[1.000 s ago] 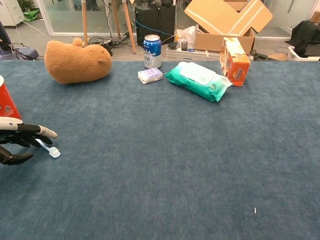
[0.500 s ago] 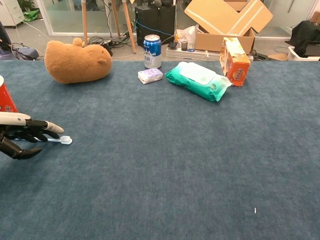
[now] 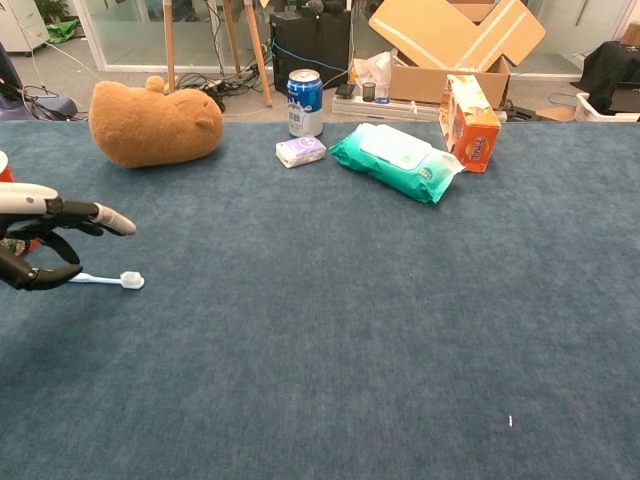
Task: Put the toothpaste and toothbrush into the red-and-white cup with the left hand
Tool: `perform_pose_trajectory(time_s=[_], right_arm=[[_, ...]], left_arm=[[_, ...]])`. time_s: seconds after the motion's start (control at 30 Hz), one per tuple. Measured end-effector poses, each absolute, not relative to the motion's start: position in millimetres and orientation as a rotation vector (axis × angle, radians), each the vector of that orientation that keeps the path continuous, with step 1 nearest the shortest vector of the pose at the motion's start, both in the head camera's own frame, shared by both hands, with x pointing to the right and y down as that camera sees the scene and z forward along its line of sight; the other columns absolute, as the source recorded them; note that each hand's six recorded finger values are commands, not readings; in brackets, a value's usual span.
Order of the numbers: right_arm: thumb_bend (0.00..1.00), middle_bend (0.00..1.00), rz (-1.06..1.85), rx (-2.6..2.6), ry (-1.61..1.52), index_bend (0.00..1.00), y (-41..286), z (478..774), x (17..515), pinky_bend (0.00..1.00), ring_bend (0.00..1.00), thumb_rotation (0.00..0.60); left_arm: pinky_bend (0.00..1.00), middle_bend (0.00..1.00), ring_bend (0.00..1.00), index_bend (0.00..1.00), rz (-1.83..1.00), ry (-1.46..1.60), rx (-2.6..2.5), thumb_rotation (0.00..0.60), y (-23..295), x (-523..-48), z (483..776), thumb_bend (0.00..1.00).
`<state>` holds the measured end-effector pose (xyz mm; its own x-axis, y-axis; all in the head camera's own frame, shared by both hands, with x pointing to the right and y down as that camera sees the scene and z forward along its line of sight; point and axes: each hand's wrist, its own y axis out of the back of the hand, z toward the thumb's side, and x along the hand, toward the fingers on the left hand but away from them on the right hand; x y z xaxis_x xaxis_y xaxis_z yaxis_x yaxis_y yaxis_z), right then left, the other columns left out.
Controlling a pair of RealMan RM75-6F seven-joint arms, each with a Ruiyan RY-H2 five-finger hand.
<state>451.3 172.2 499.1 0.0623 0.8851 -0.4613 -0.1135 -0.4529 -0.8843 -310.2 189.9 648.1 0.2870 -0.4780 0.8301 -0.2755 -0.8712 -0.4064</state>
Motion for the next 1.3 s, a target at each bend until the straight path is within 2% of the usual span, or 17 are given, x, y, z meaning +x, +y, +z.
perform_pose_trajectory(time_s=[0.2, 0.43, 0.57, 1.0, 1.3], right_arm=[[0.00, 0.00, 1.523, -1.507, -0.801, 0.00, 171.7, 498.9, 449.2, 0.32, 0.00, 0.600], [0.00, 0.00, 1.527, -1.506, -0.798, 0.00, 171.5, 499.4, 448.4, 0.32, 0.00, 0.600], [0.00, 0.00, 1.526, -1.503, -0.798, 0.00, 171.2, 498.6, 448.4, 0.32, 0.00, 0.600], [0.00, 0.00, 1.492, -1.509, -0.809, 0.00, 167.0, 481.2, 444.8, 0.32, 0.00, 0.600], [0.00, 0.00, 1.508, -1.477, -0.799, 0.00, 165.2, 475.1, 446.4, 0.32, 0.00, 0.600]], left_arm=[[0.16, 0.10, 0.06, 0.31, -1.577, 0.642, -2.212, 0.600, 179.0, -316.3, 646.2, 0.48], [0.01, 0.02, 0.00, 0.33, -1.584, 0.558, -2.080, 0.600, 174.3, -323.6, 656.1, 0.30], [0.00, 0.00, 0.00, 0.33, -1.563, 0.510, -1.980, 0.600, 170.8, -325.2, 661.6, 0.22], [0.00, 0.00, 0.00, 0.41, -1.497, 0.466, -1.813, 0.600, 161.2, -329.8, 681.1, 0.21], [0.00, 0.00, 0.00, 0.43, -1.442, 0.404, -1.775, 0.600, 160.6, -329.3, 691.5, 0.21]])
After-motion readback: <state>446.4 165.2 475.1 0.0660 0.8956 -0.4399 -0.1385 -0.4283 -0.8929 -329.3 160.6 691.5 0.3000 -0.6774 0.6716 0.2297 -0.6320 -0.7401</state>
